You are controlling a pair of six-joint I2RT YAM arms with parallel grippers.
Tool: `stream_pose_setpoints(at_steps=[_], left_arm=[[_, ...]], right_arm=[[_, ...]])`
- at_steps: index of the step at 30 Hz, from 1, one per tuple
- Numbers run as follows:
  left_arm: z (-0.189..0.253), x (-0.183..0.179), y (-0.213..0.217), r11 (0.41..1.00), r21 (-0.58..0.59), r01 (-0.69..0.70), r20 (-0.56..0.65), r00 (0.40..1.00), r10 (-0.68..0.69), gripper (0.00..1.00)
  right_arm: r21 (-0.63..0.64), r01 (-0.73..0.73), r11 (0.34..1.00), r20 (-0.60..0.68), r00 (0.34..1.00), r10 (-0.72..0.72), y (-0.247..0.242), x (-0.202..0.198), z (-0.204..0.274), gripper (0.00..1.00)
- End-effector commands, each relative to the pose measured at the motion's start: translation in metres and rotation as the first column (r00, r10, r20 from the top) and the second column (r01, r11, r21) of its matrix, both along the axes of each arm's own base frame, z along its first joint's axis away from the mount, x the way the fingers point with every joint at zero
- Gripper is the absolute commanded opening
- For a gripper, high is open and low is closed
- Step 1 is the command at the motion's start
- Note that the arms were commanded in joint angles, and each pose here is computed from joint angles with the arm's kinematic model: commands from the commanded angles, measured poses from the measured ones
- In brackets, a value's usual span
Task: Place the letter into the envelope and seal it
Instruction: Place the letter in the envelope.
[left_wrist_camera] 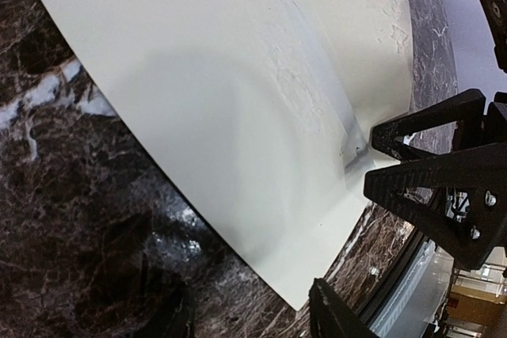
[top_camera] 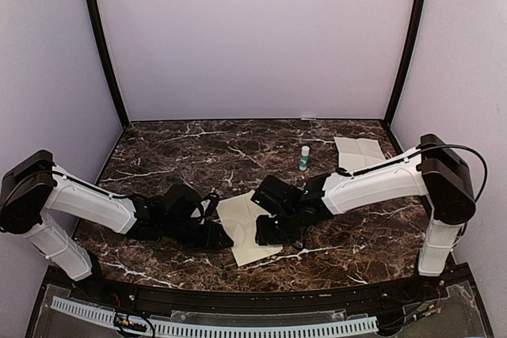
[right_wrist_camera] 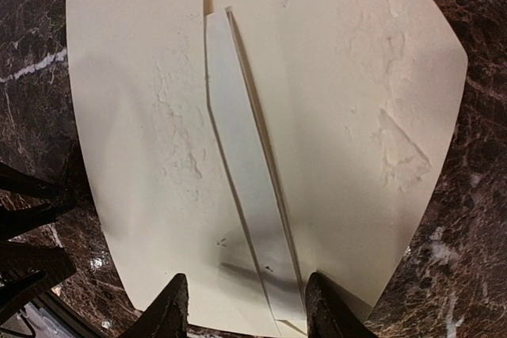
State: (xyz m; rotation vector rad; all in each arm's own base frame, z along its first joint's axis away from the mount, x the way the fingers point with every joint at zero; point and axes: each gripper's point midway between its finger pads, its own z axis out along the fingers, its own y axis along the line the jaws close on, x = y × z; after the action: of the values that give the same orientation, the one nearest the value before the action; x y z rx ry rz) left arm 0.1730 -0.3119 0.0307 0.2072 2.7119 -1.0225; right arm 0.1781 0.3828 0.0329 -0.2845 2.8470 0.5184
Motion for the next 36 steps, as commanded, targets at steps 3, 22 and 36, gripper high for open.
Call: stream_pose_setpoints(at_steps=[3,22,36], left_arm=[[-0.008,-0.009,0.0,1.0,0.0,0.014,-0.034,0.999,-0.014,0.46],[-0.012,-0.015,-0.007,0.999,-0.019,0.028,-0.057,0.998,-0.029,0.37],[-0.012,-0.017,-0.009,0.999,-0.021,0.032,-0.056,0.998,-0.034,0.35]], right_arm=[[0.002,0.007,1.0,-0.003,1.0,-0.007,0.006,0.0,-0.009,0.47],[0.038,-0.035,0.999,-0.013,0.999,0.035,0.021,-0.005,-0.004,0.34],[0.05,-0.077,0.996,-0.005,0.997,0.078,0.041,-0.012,0.002,0.34]])
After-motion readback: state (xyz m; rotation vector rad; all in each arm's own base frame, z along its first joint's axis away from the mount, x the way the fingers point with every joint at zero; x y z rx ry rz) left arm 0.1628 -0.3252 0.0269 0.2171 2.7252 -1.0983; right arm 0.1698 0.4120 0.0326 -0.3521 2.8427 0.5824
